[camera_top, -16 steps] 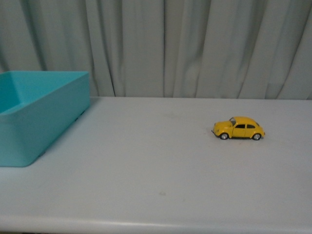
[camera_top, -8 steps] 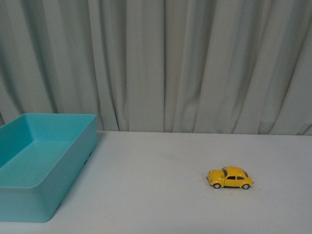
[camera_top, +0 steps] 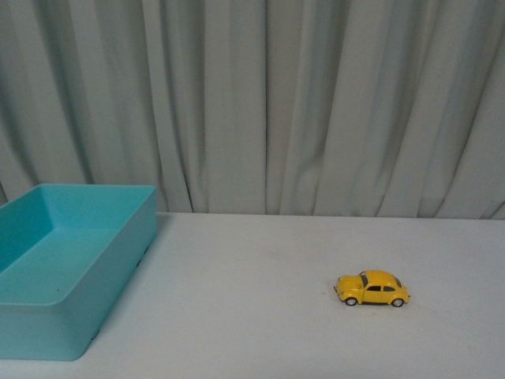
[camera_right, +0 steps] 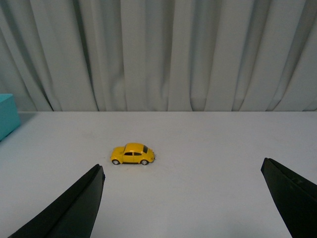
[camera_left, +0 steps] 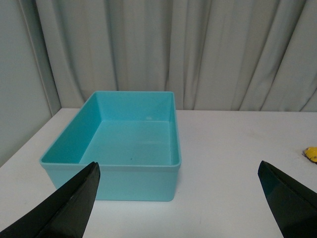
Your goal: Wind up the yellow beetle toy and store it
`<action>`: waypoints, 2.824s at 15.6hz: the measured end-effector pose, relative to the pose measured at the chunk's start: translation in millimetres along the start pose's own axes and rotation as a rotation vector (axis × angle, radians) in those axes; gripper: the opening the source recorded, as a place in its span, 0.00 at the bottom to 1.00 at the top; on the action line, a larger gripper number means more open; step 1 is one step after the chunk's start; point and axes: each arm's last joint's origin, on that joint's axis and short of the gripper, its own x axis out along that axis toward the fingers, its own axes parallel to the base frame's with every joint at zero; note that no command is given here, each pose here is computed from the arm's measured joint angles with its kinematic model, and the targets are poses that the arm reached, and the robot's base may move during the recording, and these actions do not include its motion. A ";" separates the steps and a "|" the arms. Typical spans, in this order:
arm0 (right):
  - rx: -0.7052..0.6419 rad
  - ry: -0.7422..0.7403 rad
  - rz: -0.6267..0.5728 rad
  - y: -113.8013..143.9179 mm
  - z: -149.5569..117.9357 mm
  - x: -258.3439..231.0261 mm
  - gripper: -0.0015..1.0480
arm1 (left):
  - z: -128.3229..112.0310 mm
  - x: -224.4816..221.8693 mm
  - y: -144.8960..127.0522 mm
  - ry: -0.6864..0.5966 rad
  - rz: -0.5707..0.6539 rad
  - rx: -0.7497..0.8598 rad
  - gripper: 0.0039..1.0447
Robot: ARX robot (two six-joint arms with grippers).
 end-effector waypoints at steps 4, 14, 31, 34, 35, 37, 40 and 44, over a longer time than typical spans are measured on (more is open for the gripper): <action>0.000 0.000 0.000 0.0 0.0 0.0 0.94 | 0.0 0.0 0.0 0.000 0.000 0.000 0.94; 0.000 0.001 0.000 0.0 -0.1 0.0 0.94 | -0.1 0.0 0.0 0.001 0.000 0.000 0.94; 0.000 0.000 0.000 0.0 0.0 0.0 0.94 | -0.2 0.0 0.0 0.002 0.000 0.000 0.94; 0.000 0.000 0.000 0.0 0.0 0.0 0.94 | -0.2 0.0 0.0 0.002 0.000 0.000 0.94; 0.000 0.000 0.000 0.0 0.0 0.0 0.94 | -0.2 0.0 0.0 0.002 0.000 0.000 0.94; 0.005 0.000 0.009 -0.1 0.0 0.1 0.94 | -0.2 0.0 0.0 0.002 0.000 0.000 0.94; 0.170 -0.004 0.160 -20.1 4.5 22.7 0.94 | -0.2 0.0 0.0 0.002 0.000 0.000 0.94; 0.151 -0.032 0.162 -76.1 30.4 68.3 0.94 | -0.2 0.0 0.1 0.002 0.002 0.000 0.94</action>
